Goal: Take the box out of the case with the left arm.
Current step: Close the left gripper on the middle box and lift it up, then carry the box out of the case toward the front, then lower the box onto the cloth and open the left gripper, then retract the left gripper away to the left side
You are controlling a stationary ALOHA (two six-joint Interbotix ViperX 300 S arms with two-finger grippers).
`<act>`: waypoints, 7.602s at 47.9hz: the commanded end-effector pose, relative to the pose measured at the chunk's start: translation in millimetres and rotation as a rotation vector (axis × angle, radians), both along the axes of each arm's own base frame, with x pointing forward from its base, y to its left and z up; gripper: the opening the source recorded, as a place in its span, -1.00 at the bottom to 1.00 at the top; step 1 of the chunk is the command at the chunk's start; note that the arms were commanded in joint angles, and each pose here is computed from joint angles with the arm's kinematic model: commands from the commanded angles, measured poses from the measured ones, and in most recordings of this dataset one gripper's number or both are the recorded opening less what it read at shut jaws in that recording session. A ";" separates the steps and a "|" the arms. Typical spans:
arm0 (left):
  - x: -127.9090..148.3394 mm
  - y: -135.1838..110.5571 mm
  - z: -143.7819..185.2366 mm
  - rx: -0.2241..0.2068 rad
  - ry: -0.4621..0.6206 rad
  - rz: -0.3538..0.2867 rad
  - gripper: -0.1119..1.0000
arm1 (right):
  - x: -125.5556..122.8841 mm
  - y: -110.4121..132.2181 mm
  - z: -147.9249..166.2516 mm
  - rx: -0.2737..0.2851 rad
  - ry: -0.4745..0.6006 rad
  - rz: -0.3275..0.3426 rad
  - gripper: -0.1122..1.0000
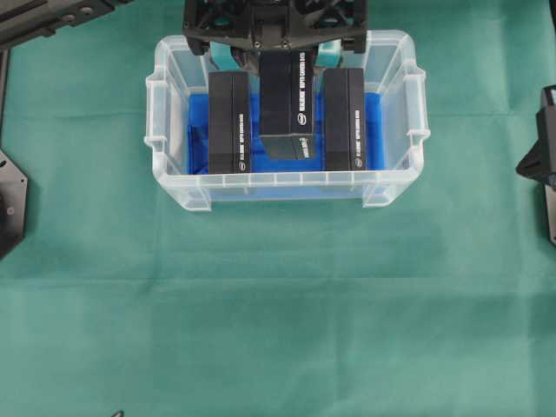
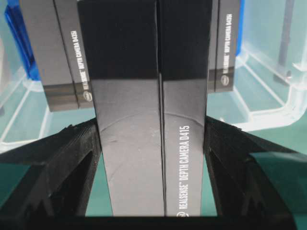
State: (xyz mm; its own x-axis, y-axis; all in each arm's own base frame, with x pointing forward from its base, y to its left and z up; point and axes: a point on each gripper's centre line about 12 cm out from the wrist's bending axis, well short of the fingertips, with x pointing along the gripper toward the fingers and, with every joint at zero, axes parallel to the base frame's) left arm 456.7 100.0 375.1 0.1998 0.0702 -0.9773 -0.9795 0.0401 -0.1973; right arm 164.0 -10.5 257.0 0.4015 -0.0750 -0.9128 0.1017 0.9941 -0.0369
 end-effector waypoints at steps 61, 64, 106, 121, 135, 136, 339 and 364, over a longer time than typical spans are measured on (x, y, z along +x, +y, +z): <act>-13.0 -117.5 34.0 -0.048 -0.047 -0.022 0.30 | 3.6 -0.7 12.5 -0.002 -0.026 -0.005 -0.67; -13.4 -129.3 34.1 -0.056 -0.049 -0.022 0.30 | 3.6 -0.5 12.4 -0.001 -0.026 -0.005 -0.67; -21.3 -189.3 34.1 -0.081 -0.053 -0.019 0.30 | 3.4 -0.7 11.9 -0.002 -0.025 -0.005 -0.67; -9.5 -192.5 4.8 -0.082 -0.065 -0.025 0.30 | 3.6 -0.5 11.6 -0.001 -0.023 -0.005 -0.67; -9.7 -199.0 -40.4 -0.097 -0.074 -0.011 0.30 | 3.6 -0.5 11.6 -0.001 -0.023 -0.005 -0.67; -10.6 -198.8 -43.8 -0.098 -0.070 -0.005 0.30 | 3.8 -0.5 12.2 -0.001 -0.025 -0.005 -0.67; -141.2 -191.6 1.7 -0.062 -0.027 -0.171 0.97 | 4.6 -0.5 17.0 0.019 -0.044 -0.048 -0.67; -224.1 -165.4 -10.8 -0.083 -0.064 -0.100 0.97 | 3.9 -0.6 18.6 0.013 -0.037 -0.042 -0.67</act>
